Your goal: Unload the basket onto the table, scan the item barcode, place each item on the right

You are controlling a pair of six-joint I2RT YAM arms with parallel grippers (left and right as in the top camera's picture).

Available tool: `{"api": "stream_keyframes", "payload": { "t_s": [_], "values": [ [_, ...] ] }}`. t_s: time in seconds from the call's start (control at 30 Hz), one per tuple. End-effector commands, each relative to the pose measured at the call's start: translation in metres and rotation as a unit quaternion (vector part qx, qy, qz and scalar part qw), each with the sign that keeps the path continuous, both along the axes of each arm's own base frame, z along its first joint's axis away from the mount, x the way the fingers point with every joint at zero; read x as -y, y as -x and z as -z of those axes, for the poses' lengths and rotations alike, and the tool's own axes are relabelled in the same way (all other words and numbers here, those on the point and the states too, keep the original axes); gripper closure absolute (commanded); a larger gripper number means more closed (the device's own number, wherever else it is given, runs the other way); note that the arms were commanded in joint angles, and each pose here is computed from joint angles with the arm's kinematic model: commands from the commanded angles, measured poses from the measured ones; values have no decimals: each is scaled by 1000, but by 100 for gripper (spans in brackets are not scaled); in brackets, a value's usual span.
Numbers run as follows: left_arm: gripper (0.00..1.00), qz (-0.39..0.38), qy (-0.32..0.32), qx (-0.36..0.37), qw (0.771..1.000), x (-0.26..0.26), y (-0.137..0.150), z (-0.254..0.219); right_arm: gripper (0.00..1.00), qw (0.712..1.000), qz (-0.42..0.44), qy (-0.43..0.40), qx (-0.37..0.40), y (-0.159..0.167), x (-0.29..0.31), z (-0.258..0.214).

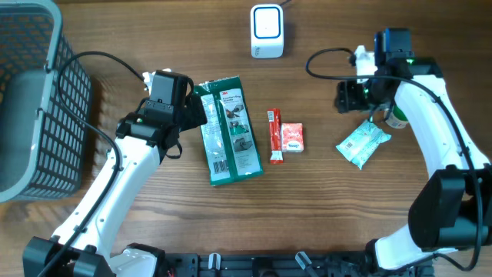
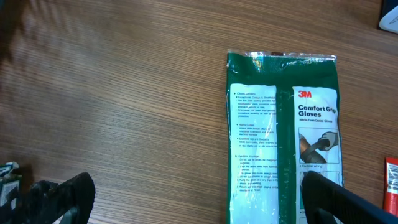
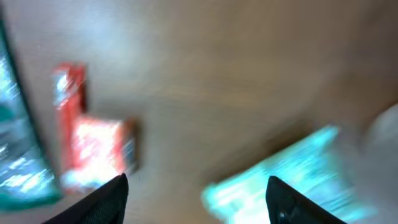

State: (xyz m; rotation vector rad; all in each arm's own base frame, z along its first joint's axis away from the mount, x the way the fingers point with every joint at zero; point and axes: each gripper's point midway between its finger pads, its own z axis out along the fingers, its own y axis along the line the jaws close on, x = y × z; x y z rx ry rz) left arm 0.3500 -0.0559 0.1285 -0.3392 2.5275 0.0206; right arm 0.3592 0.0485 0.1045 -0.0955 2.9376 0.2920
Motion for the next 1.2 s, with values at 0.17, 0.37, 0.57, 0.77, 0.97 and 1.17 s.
{"api": "stream_keyframes", "payload": {
  "t_s": [0.17, 0.37, 0.57, 0.77, 0.97, 1.17],
  "values": [
    [0, 0, -6, 5, 1000, -3, -3, -3, 28, 993, 79, -12, -82, 51, -26, 65],
    [0, 0, -5, 5, 1000, -3, -3, -3, 21, 983, 129, 98, -89, 62, 28, 76],
    [0, 0, -5, 5, 1000, -3, -3, -3, 21, 995, 77, 5, -69, 36, 6, 36],
    [0, 0, -5, 5, 1000, -3, -3, -3, 17, 991, 36, -119, -40, 15, -41, -17],
    [0, 0, -6, 5, 1000, -3, -3, -3, 13, 986, 13, -155, -66, 30, -65, -11],
    [0, 0, -5, 5, 1000, -3, -3, -3, 13, 985, -59, -148, -71, 50, -104, 8]
  ]
}}
